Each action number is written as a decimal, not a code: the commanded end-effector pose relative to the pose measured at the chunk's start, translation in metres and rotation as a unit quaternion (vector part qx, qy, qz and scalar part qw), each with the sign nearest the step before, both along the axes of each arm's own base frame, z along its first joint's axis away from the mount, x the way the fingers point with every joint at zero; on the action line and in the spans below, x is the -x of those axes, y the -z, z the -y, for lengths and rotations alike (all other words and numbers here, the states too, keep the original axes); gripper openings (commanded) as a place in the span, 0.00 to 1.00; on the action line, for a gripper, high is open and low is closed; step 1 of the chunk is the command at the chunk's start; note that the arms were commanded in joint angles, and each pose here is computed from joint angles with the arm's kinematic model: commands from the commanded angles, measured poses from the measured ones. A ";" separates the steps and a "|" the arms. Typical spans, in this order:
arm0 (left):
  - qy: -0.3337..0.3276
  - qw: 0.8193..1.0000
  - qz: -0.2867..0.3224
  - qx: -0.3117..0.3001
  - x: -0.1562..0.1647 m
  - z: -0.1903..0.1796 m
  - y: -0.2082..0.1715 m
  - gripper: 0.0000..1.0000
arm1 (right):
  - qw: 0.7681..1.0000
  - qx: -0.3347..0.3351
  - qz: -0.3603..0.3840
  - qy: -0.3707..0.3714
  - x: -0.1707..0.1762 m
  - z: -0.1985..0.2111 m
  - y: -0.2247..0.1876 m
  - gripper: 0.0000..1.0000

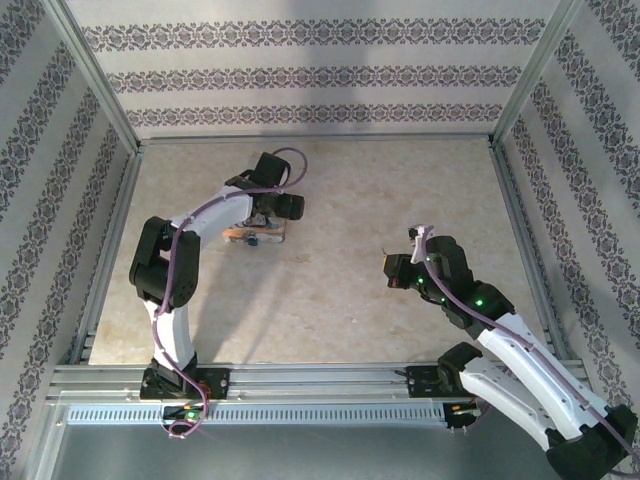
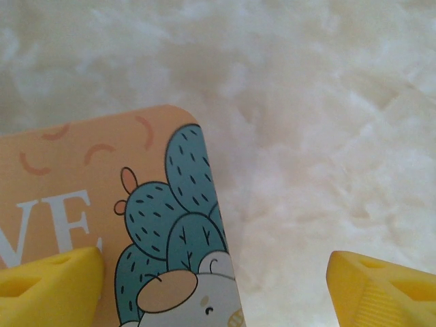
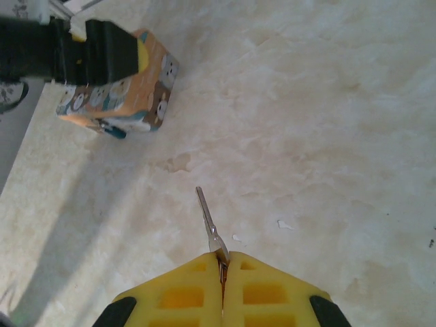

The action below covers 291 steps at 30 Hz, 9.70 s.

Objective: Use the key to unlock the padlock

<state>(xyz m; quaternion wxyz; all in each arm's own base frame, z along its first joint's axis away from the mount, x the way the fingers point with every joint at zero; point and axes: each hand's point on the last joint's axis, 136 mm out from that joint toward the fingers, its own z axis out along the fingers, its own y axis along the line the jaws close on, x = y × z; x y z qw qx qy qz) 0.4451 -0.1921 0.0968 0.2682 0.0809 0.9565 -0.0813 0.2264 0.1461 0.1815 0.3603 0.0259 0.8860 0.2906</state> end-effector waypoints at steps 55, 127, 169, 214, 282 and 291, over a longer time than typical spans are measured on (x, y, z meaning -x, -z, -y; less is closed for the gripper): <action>0.130 0.964 0.096 0.211 0.075 0.126 -0.109 0.87 | 0.996 -0.081 -0.041 -0.022 -0.008 0.005 0.016 0.00; 0.168 0.939 0.050 0.297 0.097 0.104 0.031 0.73 | 0.978 -0.055 -0.136 -0.148 -0.102 -0.087 0.103 0.00; 0.138 0.927 0.002 0.349 0.109 0.131 0.052 0.55 | 0.979 -0.054 -0.136 -0.143 -0.101 -0.085 0.104 0.00; 0.053 0.926 -0.021 0.374 0.099 0.132 0.061 0.36 | 0.981 -0.069 -0.110 -0.146 -0.106 -0.094 0.078 0.00; 0.162 0.951 0.016 0.264 0.091 0.150 0.057 0.50 | 0.983 0.011 -0.136 -0.119 -0.098 -0.069 0.113 0.00; 0.145 0.951 0.014 0.273 0.088 0.156 0.059 0.47 | 0.984 0.007 -0.133 -0.120 -0.097 -0.074 0.109 0.00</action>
